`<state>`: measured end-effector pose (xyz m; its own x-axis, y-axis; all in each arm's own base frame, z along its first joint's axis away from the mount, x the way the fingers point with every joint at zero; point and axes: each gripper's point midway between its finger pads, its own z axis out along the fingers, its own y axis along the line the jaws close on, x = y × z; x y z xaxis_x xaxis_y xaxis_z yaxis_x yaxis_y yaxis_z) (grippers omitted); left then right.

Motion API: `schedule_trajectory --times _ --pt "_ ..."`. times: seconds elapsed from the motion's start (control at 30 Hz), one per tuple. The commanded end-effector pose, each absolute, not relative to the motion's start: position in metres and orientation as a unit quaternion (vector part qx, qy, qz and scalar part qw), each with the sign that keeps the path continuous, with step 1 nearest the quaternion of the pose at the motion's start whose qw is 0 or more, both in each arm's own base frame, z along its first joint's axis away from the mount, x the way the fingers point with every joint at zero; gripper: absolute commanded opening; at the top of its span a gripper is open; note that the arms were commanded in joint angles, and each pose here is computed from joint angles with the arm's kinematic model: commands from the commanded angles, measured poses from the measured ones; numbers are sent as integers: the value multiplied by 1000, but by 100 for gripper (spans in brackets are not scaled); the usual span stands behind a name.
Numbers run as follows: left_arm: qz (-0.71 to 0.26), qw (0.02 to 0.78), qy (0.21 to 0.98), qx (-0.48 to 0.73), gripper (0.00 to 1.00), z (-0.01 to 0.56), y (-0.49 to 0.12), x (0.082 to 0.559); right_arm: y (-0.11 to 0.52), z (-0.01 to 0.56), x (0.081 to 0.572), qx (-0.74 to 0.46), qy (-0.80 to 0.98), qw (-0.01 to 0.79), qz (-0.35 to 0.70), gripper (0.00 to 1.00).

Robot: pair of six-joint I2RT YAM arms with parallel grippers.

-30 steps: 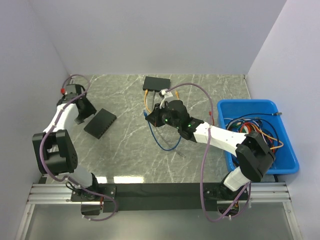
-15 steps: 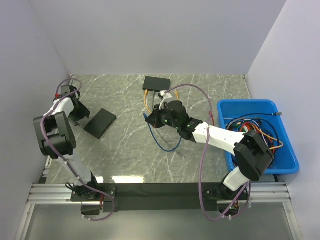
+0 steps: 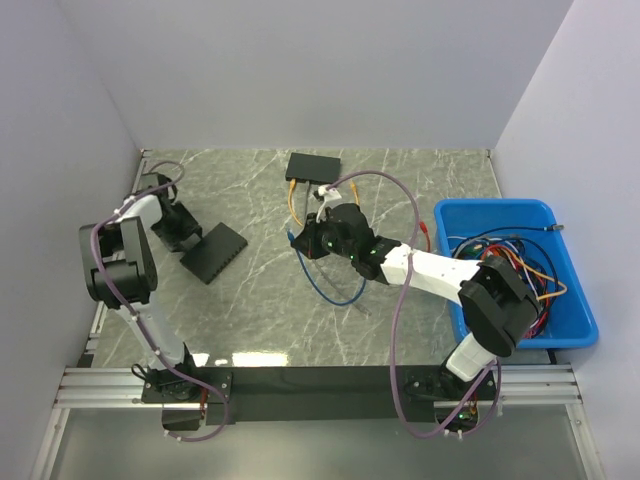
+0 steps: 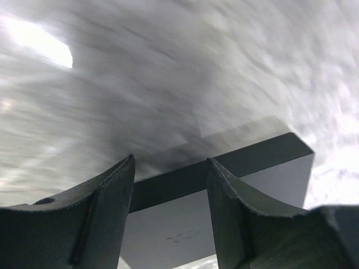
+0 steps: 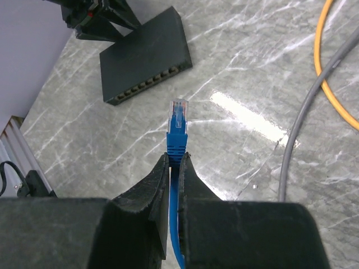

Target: Insert the plug into the switch port

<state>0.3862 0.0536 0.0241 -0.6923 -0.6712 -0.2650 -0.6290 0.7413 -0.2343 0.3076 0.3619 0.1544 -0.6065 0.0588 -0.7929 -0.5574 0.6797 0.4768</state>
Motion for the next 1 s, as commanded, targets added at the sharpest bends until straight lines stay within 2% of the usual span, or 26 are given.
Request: schedule_trajectory --times 0.0,0.17,0.37,0.57,0.8,0.97 --pt "-98 129 938 -306 59 21 8 370 362 165 318 -148 809 434 369 0" --pt "-123 96 950 -270 59 13 -29 356 359 163 320 -146 811 435 362 0" --pt "-161 84 947 -265 59 14 -46 352 358 157 323 -145 817 432 355 0" --pt "-89 102 947 -290 61 16 -16 354 362 151 320 -152 818 420 363 0" --pt "-20 159 920 -358 66 40 34 356 377 141 319 -159 826 400 363 0" --pt "18 150 915 -375 67 33 53 347 382 144 310 -165 833 396 349 0"
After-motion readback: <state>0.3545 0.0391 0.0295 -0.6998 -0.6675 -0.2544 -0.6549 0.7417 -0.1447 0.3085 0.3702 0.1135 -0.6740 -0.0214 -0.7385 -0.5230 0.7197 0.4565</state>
